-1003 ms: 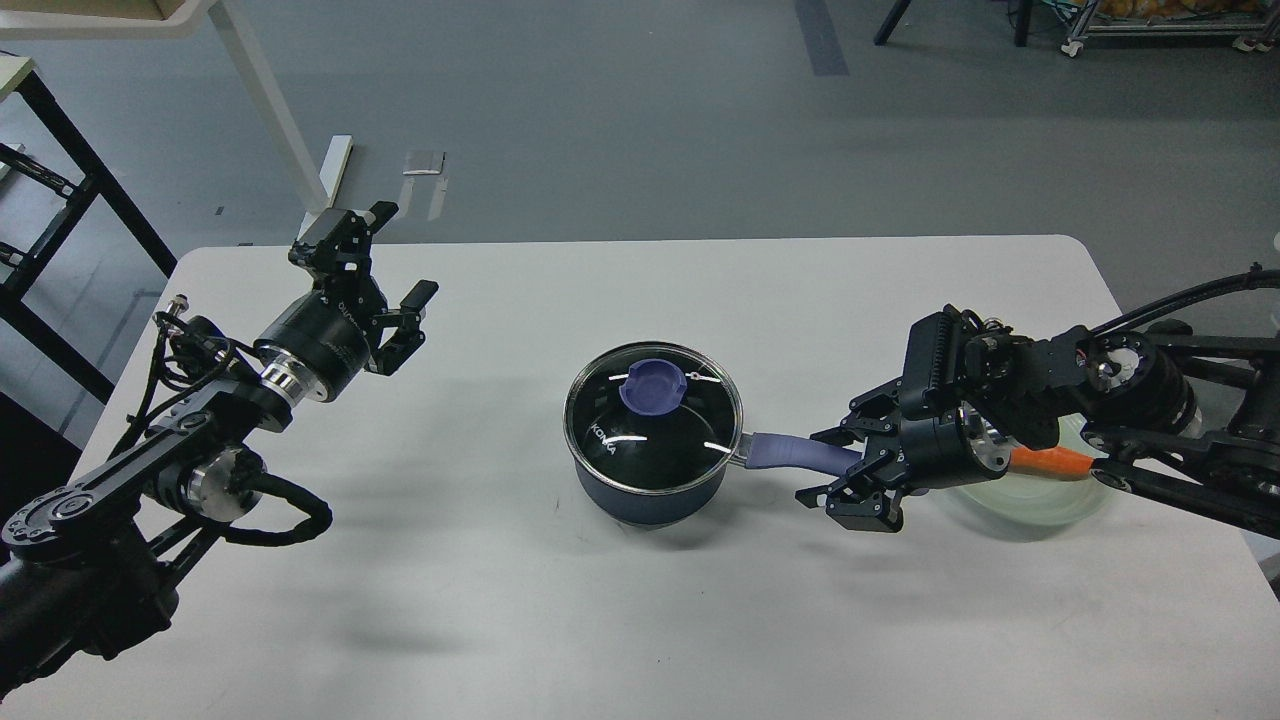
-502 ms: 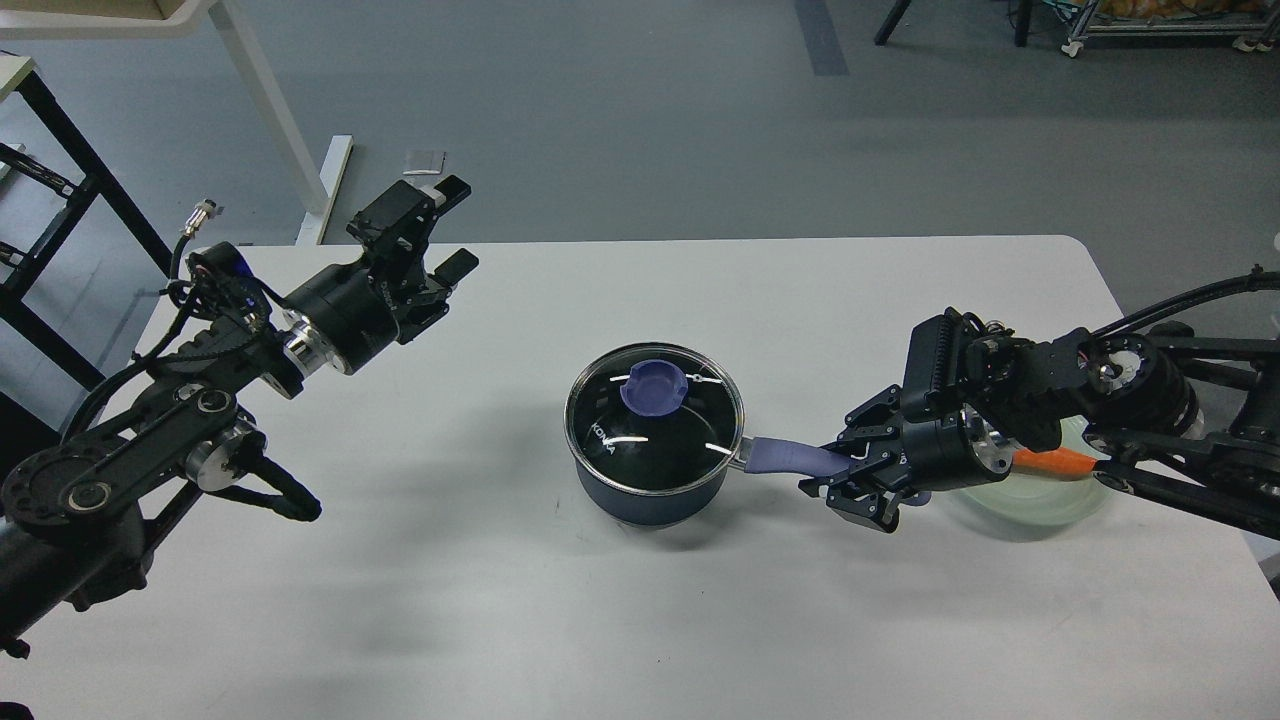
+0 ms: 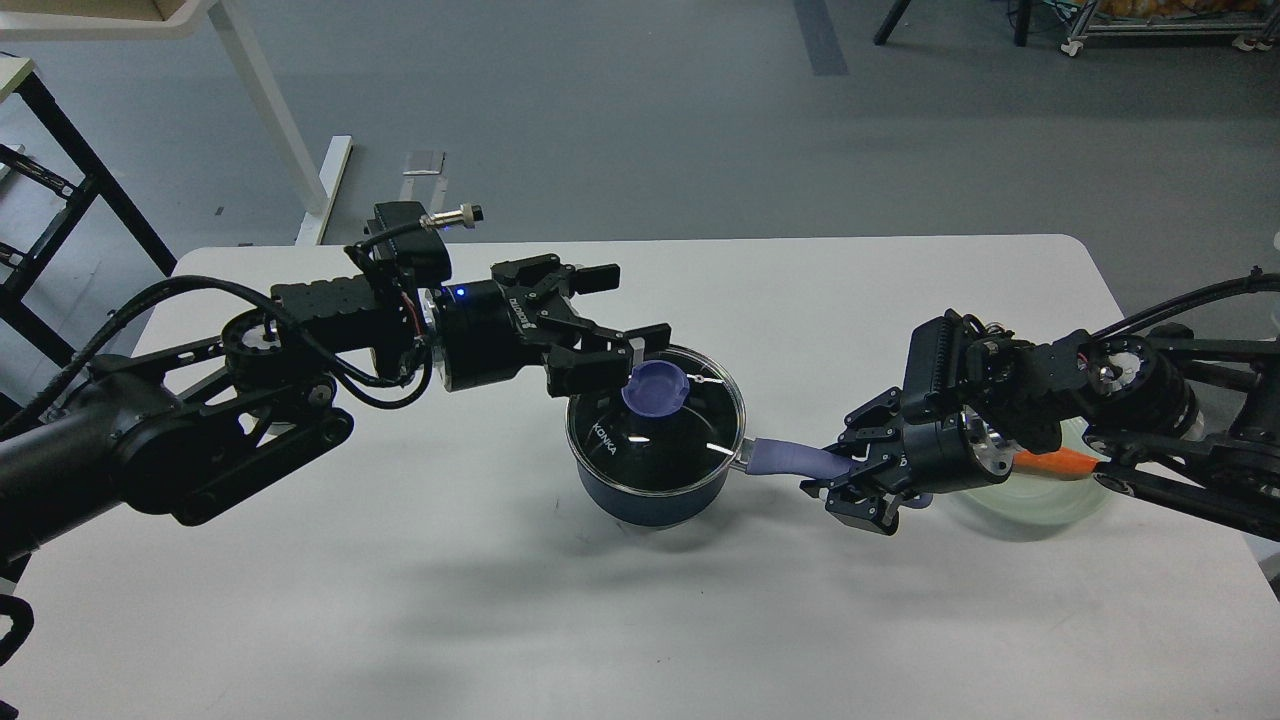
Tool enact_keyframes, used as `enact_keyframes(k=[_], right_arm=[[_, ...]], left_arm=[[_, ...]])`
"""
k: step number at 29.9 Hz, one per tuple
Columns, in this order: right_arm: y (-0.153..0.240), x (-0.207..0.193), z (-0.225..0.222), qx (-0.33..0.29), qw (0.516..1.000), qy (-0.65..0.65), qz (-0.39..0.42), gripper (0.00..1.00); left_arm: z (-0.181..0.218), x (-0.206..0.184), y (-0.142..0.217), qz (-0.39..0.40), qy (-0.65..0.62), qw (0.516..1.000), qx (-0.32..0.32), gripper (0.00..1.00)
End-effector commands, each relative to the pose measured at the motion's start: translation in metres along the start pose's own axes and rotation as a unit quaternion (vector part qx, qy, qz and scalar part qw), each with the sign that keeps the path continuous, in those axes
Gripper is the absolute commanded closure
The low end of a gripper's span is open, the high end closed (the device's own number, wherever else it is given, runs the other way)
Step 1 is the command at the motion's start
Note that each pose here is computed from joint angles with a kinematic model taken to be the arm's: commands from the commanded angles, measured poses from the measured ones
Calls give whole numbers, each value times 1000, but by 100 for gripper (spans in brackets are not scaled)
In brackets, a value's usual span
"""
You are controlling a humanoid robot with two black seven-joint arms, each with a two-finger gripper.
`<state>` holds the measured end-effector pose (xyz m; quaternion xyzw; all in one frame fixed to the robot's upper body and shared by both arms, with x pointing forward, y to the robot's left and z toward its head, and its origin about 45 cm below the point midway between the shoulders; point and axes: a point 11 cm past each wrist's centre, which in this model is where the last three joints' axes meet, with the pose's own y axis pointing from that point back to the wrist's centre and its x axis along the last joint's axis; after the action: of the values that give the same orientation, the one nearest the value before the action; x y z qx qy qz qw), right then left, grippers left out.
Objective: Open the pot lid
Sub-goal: 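Reach the left gripper over the pot and grasp the lid's purple knob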
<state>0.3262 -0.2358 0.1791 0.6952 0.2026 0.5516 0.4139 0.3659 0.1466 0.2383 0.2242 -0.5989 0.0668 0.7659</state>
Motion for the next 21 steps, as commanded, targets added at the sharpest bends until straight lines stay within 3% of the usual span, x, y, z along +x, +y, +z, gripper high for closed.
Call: enact_keyframes(k=[1,7,21], right_arm=[[0,-1,0,0,1000,-2,0,68],[-1,-2,-1,1,1000,-4,-1,68],[-2,-3,-2,3,1000,-5,-1,68]], left_arm=[[-1,-18,-5,-34,-49,998,-9,1],[-10,-35,-20,-55,-123,991,-9,1],[-6,-48,-30,-64,-112,992,-14,1]])
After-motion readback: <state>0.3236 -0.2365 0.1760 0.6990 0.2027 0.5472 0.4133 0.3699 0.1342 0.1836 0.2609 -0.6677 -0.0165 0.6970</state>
